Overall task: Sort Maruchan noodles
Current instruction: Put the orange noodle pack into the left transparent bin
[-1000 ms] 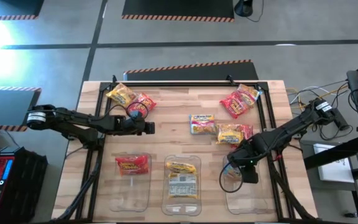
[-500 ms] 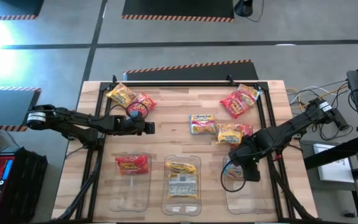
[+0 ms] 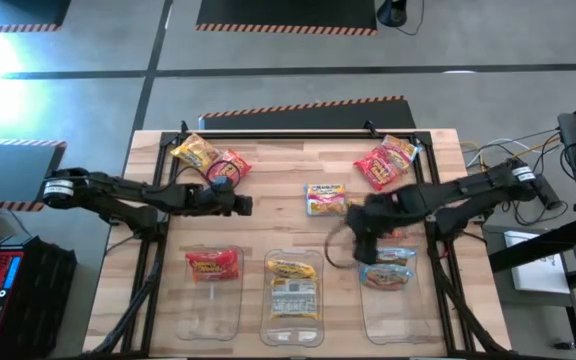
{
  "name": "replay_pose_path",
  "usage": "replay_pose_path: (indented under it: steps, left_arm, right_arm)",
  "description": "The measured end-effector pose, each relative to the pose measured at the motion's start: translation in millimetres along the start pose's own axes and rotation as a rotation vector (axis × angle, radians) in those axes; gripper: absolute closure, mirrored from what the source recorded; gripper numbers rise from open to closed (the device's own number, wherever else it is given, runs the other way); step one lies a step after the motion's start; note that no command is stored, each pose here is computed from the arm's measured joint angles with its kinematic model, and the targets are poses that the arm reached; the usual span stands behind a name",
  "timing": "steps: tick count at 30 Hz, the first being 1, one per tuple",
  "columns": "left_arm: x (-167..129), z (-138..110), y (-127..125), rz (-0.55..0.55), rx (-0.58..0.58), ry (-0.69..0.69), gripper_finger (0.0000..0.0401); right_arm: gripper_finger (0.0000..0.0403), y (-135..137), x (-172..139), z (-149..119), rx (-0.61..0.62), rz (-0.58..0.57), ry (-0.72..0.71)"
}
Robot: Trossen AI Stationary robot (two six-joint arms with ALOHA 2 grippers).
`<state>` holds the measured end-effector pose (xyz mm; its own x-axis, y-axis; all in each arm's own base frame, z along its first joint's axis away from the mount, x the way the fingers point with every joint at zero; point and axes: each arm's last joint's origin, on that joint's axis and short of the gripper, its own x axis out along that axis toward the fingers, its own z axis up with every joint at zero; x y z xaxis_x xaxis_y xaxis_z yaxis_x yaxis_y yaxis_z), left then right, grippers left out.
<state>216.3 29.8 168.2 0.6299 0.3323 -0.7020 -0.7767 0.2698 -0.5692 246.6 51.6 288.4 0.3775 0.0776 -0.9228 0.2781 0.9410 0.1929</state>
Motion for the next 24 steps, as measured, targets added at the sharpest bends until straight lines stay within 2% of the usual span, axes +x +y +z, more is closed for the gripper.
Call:
replay_pose_path:
  steps: [4, 9, 19, 24]
  left_arm:
    - [-4.4, 7.7, -12.7, -0.021, 0.065, -0.013, 0.0243]
    - [-7.5, 19.0, -16.6, 0.025, 0.109, -0.020, 0.0243]
    - [-4.1, 50.7, -0.9, 0.137, 0.160, -0.070, 0.0243]
    - [-3.3, 63.4, 15.1, 0.236, 0.185, -0.060, 0.0243]
  right_arm:
    - [0.0266, -20.3, 10.5, 31.0, 0.055, 0.080, -0.182]
    - [0.0268, -49.2, 30.8, 65.4, 0.150, 0.187, -0.365]
    - [0.0269, -94.7, 80.6, 115.1, 0.386, 0.235, -0.492]
    - [0.0275, -109.5, 99.0, 136.5, 0.449, 0.229, -0.510]
